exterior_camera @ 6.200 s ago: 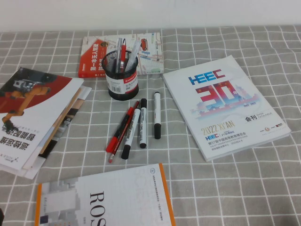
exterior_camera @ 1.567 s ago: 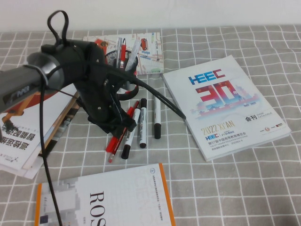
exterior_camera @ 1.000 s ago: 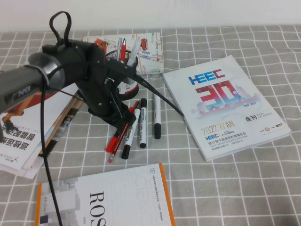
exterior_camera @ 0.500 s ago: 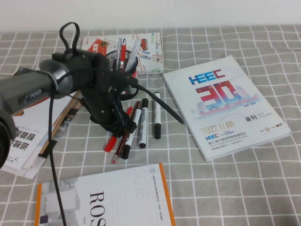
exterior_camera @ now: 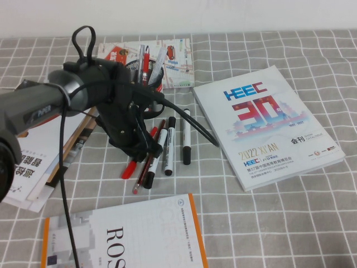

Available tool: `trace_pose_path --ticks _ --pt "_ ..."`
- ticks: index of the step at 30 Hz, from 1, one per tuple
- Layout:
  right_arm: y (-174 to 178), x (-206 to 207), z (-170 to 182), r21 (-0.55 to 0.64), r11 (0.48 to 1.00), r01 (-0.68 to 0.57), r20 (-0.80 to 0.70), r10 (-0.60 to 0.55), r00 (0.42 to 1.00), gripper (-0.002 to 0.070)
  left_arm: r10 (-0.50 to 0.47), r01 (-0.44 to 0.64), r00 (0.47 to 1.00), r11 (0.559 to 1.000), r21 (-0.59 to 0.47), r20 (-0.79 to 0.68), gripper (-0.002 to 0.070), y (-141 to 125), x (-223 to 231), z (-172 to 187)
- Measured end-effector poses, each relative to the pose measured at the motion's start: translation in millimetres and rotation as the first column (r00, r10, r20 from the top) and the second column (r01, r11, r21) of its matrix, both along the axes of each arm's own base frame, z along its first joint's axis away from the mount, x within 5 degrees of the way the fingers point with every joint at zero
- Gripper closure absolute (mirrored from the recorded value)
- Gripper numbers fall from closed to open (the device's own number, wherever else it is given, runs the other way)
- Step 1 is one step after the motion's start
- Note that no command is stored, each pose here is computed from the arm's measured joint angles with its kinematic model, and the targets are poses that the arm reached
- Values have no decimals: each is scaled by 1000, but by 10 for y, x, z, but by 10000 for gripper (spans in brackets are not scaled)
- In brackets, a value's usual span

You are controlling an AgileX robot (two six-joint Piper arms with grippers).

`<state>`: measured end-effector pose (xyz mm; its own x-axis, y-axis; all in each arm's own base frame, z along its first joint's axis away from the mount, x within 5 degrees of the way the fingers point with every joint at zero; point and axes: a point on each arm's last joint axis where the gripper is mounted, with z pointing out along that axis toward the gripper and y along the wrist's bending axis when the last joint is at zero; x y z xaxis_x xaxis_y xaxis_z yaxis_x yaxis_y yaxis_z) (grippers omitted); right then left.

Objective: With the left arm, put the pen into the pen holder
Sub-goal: Pick up the pen on the table, then place the pen onto the pen holder

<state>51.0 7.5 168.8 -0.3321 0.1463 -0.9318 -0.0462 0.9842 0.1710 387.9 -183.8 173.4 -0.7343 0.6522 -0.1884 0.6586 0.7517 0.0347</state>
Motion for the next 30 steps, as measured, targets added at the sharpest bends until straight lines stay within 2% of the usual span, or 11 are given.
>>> trace_pose_path --ticks 4,13,18,22,25,27,30 --pt "0 0 0 0 1000 0 0 0 1000 691 0 0 1000 1000 3 -8 610 2 -4 6" --pt "0 0 0 0 1000 0 0 0 1000 691 14 -11 997 999 33 -76 613 22 -49 32" --pt "0 0 0 0 1000 0 0 0 1000 691 15 -13 997 1000 19 -70 613 43 -115 321" --pt "0 0 0 0 1000 0 0 0 1000 692 26 -19 996 996 -85 83 613 78 -252 780" --pt "0 0 0 0 1000 0 0 0 1000 691 53 -8 965 985 -174 258 613 146 -389 1024" --pt "0 0 0 0 1000 0 0 0 1000 691 85 9 919 972 -236 384 613 195 -478 1126" --pt "0 0 0 0 1000 0 0 0 1000 691 150 56 808 943 -327 570 613 242 -542 1237"
